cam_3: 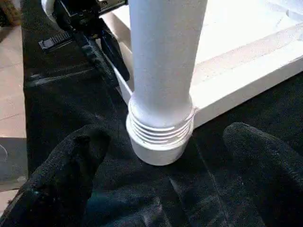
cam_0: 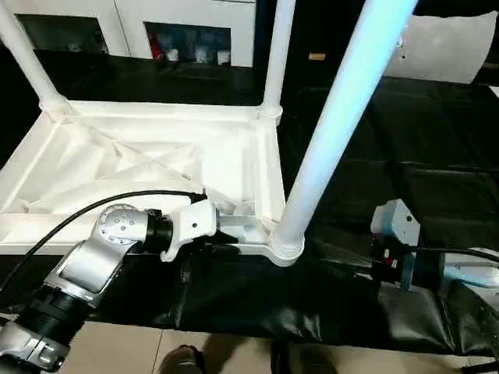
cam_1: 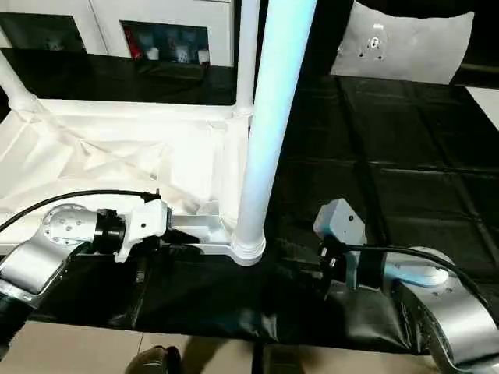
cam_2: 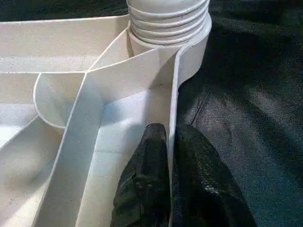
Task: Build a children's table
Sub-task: Rotate leg to tighten
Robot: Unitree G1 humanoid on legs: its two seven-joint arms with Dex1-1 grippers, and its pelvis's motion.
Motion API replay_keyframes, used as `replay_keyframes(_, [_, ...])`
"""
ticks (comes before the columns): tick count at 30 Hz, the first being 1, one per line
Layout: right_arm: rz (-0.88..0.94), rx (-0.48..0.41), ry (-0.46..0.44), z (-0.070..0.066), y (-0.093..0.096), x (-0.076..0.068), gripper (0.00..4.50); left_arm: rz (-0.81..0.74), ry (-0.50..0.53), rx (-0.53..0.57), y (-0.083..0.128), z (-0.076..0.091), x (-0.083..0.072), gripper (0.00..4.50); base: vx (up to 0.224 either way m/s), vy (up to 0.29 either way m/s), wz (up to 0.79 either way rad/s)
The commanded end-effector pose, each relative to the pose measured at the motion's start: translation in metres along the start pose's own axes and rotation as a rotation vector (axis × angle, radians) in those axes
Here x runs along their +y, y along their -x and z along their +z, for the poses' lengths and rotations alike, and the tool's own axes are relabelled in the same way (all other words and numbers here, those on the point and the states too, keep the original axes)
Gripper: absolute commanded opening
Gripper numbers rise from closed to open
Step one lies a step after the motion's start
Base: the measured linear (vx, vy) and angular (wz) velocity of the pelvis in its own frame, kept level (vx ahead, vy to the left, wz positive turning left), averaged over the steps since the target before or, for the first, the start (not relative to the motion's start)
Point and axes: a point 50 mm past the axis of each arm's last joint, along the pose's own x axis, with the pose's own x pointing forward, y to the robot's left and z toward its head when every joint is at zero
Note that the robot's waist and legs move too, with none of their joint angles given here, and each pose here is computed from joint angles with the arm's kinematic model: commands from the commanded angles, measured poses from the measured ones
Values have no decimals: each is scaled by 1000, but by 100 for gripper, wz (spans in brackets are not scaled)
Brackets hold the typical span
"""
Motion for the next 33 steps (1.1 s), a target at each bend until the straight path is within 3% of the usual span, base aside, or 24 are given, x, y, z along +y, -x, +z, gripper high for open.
replay_keyframes(1, [0, 2, 8, 1, -1, 1, 450, 1, 4, 56, 2, -8, 0, 15, 0, 0, 0])
replay_keyframes(8, [3, -20, 14, 3, -6, -2, 450, -6, -2, 36, 1, -8, -1, 4, 0, 0, 0])
replay_keyframes(13, [85, -113, 13, 9, -18, -6, 450, -80, -20, -34, 0, -2, -5, 4, 0, 0, 0])
replay_keyframes(20, [259, -163, -26, 11, -35, -14, 376, -187, -65, -14, -3, -1, -7, 0, 0, 0, 0])
replay_keyframes(33, [466, -72, -15, 6, -49, -25, 263, -240, -121, 11, -3, 3, 2, 0, 0, 0, 0])
